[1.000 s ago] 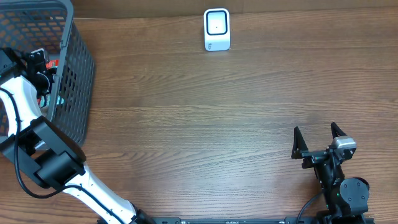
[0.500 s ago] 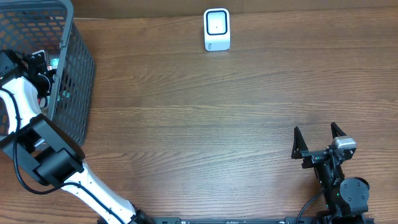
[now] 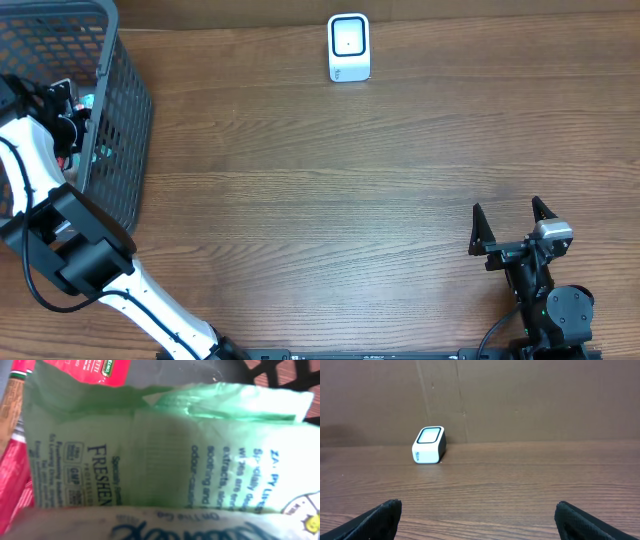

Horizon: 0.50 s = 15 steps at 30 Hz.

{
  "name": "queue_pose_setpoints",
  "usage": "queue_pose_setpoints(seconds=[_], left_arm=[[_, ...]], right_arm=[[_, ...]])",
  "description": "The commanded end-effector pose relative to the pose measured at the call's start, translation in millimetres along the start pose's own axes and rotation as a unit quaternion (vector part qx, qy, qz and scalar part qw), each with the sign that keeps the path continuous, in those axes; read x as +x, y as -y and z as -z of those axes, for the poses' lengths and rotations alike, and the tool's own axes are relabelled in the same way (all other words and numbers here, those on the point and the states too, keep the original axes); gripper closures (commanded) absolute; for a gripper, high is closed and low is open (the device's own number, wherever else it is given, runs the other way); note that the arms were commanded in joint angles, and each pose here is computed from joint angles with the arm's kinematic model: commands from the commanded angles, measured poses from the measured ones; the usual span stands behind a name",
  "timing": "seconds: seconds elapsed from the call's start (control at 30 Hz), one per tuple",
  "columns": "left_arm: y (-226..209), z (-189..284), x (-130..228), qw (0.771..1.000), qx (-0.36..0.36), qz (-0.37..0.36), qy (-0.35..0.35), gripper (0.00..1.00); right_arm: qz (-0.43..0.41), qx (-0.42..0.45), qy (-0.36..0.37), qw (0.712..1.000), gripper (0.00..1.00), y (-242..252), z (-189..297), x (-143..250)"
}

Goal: Scan the item barcode

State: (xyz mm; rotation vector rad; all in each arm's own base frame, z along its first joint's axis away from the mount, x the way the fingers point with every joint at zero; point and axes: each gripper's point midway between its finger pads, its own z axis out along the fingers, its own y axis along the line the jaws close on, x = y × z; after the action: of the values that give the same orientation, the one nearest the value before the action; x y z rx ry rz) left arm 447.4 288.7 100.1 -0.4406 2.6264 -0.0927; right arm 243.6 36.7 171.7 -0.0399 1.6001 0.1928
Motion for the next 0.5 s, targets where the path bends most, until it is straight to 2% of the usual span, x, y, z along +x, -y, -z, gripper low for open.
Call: queue_pose_setpoints(seconds=[0.0, 0.47], left_arm=[[6, 35, -36, 0.999, -0.001, -0.020, 0.047, 0.48], [34, 160, -72, 0.994, -0.012, 0.011, 0.107, 0.51]], right_arm=[[0.000, -0.002, 0.002, 1.000, 0.00, 0, 0, 2], [0.000, -0.002, 0.002, 1.000, 0.00, 0, 0, 2]])
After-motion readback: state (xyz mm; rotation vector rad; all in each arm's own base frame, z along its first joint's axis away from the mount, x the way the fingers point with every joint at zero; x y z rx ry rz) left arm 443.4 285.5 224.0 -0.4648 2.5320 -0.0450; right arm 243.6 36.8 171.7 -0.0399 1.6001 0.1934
